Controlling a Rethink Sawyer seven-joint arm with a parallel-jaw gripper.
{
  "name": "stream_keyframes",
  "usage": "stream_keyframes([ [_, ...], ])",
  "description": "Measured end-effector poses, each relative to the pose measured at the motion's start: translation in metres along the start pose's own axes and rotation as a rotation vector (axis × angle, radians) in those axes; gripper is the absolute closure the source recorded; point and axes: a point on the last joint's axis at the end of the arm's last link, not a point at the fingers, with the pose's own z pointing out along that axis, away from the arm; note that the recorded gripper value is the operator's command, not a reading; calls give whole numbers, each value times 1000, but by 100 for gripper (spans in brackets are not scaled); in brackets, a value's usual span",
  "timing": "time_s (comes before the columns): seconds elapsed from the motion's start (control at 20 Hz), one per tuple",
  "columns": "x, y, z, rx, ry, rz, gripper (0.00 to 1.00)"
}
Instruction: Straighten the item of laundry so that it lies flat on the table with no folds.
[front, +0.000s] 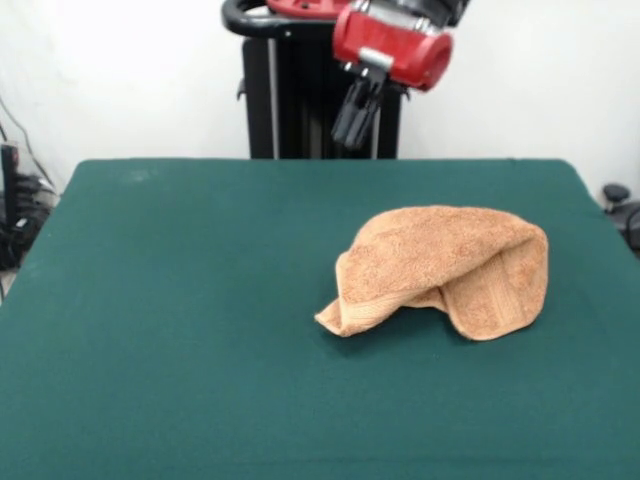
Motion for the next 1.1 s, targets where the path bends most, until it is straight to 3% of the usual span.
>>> stream_keyframes([
  [0.4, -1, -1, 69, -97, 11, 77, 100],
  [0.7, 26, 5, 109, -193, 47, 176, 100],
  [1.0, 59, 22, 121, -250, 125, 233, 100],
  [1.05, 75, 32, 117, -267, 146, 216, 0],
  [1.1, 77, 33, 117, -269, 148, 212, 0],
])
